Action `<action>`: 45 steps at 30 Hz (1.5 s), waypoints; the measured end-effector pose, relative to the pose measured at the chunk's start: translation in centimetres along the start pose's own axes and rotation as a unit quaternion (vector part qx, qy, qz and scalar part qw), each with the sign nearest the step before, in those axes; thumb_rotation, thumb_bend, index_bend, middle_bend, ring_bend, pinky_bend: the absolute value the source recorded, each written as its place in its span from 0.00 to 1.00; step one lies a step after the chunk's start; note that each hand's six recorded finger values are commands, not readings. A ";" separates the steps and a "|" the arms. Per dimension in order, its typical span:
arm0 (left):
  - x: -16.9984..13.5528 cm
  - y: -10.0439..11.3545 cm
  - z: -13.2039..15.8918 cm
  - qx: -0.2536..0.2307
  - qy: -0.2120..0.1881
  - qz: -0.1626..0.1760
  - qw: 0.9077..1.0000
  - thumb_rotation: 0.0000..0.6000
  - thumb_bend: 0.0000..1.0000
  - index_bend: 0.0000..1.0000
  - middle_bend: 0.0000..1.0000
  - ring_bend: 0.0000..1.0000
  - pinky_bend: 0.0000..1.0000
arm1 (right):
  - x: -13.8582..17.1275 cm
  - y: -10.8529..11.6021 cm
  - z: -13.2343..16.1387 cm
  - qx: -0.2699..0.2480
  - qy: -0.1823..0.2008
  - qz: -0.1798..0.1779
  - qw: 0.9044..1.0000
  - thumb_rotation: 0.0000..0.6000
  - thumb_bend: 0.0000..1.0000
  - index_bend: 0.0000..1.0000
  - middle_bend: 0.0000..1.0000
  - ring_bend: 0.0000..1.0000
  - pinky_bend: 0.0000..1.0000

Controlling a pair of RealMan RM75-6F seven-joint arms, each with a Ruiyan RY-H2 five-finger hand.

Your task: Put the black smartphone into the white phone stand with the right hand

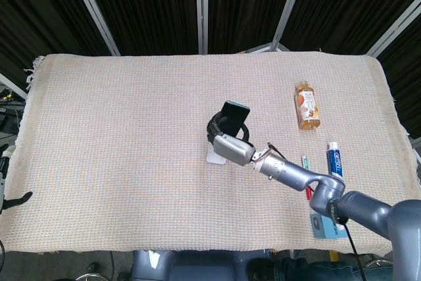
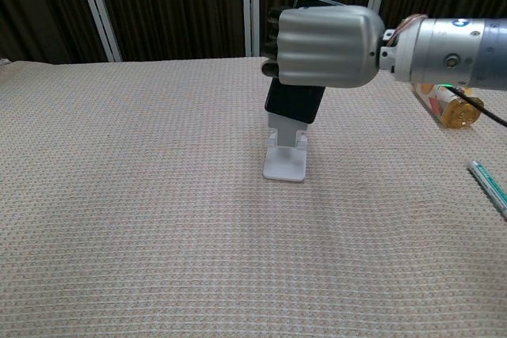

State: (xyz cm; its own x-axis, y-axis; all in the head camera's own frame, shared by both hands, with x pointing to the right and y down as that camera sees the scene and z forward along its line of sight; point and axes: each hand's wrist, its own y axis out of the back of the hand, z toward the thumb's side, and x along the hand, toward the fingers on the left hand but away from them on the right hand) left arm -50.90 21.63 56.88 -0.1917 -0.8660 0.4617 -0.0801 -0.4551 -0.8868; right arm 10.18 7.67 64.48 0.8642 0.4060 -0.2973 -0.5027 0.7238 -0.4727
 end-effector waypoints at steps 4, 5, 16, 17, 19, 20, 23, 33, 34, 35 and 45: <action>0.1 -0.1 -0.3 -0.001 0.005 -0.002 1.000 1.00 0.00 0.00 0.00 0.00 0.00 | -1.8 0.6 1.3 0.020 0.013 0.010 1.000 1.00 0.17 0.55 0.57 0.51 0.39; 0.1 -0.1 -0.4 -0.001 0.006 -0.003 1.000 1.00 0.00 0.00 0.00 0.00 0.00 | -2.0 0.6 1.5 0.023 0.015 0.012 1.000 1.00 0.17 0.55 0.57 0.51 0.39; 0.3 -0.4 -0.7 0.000 0.012 -0.008 1.000 1.00 0.00 0.00 0.00 0.00 0.00 | -2.2 0.8 3.1 0.035 0.032 0.014 0.999 1.00 0.17 0.55 0.55 0.50 0.38; 0.3 -0.4 -0.6 0.000 0.012 -0.008 1.000 1.00 0.00 0.00 0.00 0.00 0.00 | -2.2 0.8 3.2 0.036 0.034 0.015 0.999 1.00 0.17 0.55 0.55 0.50 0.38; 0.3 -0.4 -0.5 0.000 0.011 -0.008 1.000 1.00 0.00 0.00 0.00 0.00 0.00 | -2.1 0.5 3.5 0.034 0.036 0.019 0.999 1.00 0.17 0.55 0.55 0.49 0.38; 0.3 -0.4 -0.5 0.000 0.010 -0.007 1.000 1.00 0.00 0.00 0.00 0.00 0.00 | -2.0 0.5 3.7 0.034 0.037 0.021 0.999 1.00 0.17 0.55 0.55 0.49 0.38; 0.3 -0.4 -0.5 0.001 0.010 -0.008 1.000 1.00 0.00 0.00 0.00 0.00 0.00 | -1.8 0.4 4.1 0.034 0.041 0.021 0.998 1.00 0.17 0.55 0.55 0.49 0.38; 0.3 -0.5 -0.4 0.001 0.011 -0.010 1.000 1.00 0.00 0.00 0.00 0.00 0.00 | -1.8 0.4 4.6 0.033 0.042 0.020 0.998 1.00 0.15 0.35 0.34 0.32 0.22; 0.3 -0.5 -0.4 0.001 0.011 -0.010 1.000 1.00 0.00 0.00 0.00 0.00 0.00 | -1.8 0.3 4.6 0.032 0.042 0.021 0.998 1.00 0.14 0.30 0.27 0.25 0.15; 0.3 -0.5 -0.4 0.001 0.011 -0.010 1.000 1.00 0.00 0.00 0.00 0.00 0.00 | -1.7 0.3 4.7 0.029 0.043 0.023 0.998 1.00 0.14 0.26 0.21 0.19 0.08; 0.3 -0.6 -0.4 0.001 0.010 -0.012 1.000 1.00 0.00 0.00 0.00 0.00 0.00 | -1.4 0.2 4.7 0.031 0.029 0.033 0.999 1.00 0.14 0.19 0.10 0.08 0.00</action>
State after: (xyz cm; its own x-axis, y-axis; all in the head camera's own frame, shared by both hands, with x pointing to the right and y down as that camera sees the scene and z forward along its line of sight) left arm -51.30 21.66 57.52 -0.2102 -0.8508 0.4817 -0.0823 -0.4755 -0.8758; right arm 8.97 9.82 68.73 0.8250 0.4226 -0.3751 -0.5552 0.7300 -0.3986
